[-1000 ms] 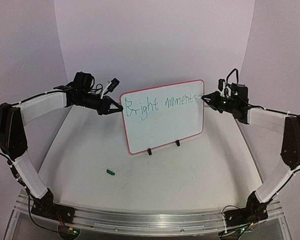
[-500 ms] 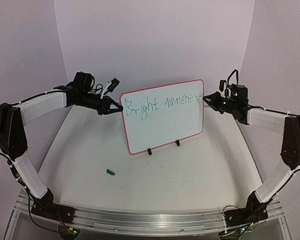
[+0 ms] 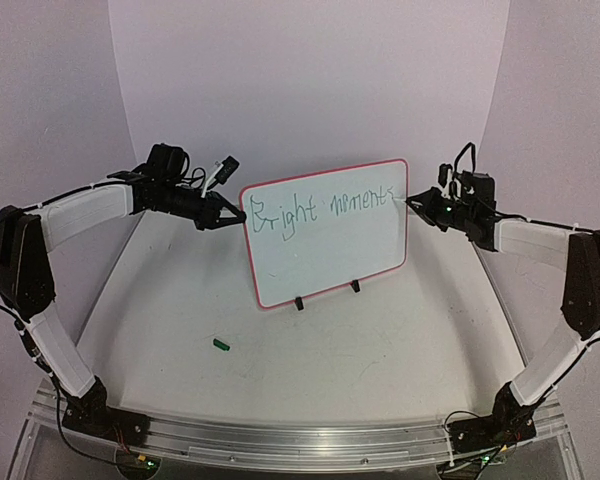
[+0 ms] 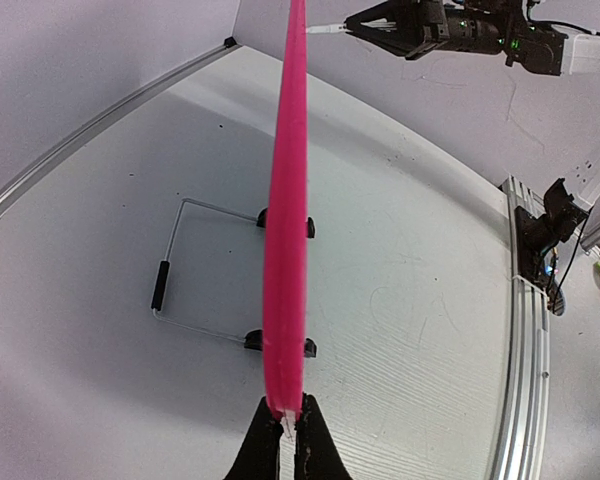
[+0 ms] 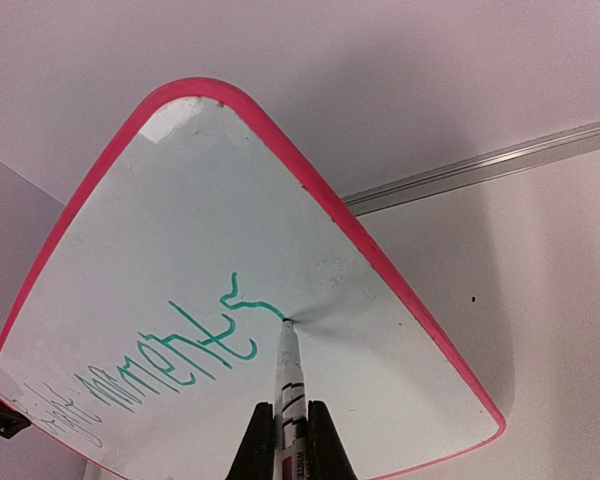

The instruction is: Write a sentence on the whiteboard

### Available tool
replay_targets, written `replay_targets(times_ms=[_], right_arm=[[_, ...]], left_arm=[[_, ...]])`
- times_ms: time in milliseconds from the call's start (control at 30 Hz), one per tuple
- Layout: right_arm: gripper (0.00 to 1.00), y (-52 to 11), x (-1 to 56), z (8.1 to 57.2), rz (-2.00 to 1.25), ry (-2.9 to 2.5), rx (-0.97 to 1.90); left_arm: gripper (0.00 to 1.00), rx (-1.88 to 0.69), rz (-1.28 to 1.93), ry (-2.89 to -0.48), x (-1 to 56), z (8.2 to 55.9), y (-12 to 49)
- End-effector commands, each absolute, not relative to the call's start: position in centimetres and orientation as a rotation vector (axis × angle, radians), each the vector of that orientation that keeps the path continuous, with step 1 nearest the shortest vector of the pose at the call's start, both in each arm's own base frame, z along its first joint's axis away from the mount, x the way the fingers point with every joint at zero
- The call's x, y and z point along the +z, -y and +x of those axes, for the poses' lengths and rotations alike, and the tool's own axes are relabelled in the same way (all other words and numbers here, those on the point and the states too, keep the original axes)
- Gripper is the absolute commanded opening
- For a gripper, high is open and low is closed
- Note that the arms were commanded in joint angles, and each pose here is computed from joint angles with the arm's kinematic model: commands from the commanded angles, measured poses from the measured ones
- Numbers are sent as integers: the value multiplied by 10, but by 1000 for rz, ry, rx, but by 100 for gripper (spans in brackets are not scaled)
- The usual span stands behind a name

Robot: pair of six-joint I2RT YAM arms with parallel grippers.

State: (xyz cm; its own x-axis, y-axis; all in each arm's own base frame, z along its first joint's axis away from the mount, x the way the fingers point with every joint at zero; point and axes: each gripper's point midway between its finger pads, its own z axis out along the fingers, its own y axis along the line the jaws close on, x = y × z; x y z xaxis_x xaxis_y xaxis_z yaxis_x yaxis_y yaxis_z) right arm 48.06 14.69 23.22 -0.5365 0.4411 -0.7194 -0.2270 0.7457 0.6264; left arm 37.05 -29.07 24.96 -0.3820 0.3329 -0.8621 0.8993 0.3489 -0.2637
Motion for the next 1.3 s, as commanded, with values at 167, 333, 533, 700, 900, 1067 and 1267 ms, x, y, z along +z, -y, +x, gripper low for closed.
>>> replay_targets(times_ms=[167,333,533,700,900,1067,1267], right_arm=[[0,-153,242,474,112,-1949,899],[0,-154,249,470,106,-1935,916],[0,-146,276,451,112,-1872,904],[0,-151,305,430,28,-1812,939],[0,-169,315,414,-88,-1814,1010],[0,-204,306,398,-177,-1851,1038],[0,-265,282,376,-291,-1913,1068]], left_arm=[[0,-1012,1116,-1887,255,360,298],[0,-1014,1118,-1888,255,359,299],[0,-1008,1117,-1885,256,358,299],[0,-1008,1117,-1880,259,358,298],[0,-1006,1117,-1885,256,358,298],[0,-1011,1120,-1887,255,358,300],[0,-1016,1125,-1890,253,356,302]])
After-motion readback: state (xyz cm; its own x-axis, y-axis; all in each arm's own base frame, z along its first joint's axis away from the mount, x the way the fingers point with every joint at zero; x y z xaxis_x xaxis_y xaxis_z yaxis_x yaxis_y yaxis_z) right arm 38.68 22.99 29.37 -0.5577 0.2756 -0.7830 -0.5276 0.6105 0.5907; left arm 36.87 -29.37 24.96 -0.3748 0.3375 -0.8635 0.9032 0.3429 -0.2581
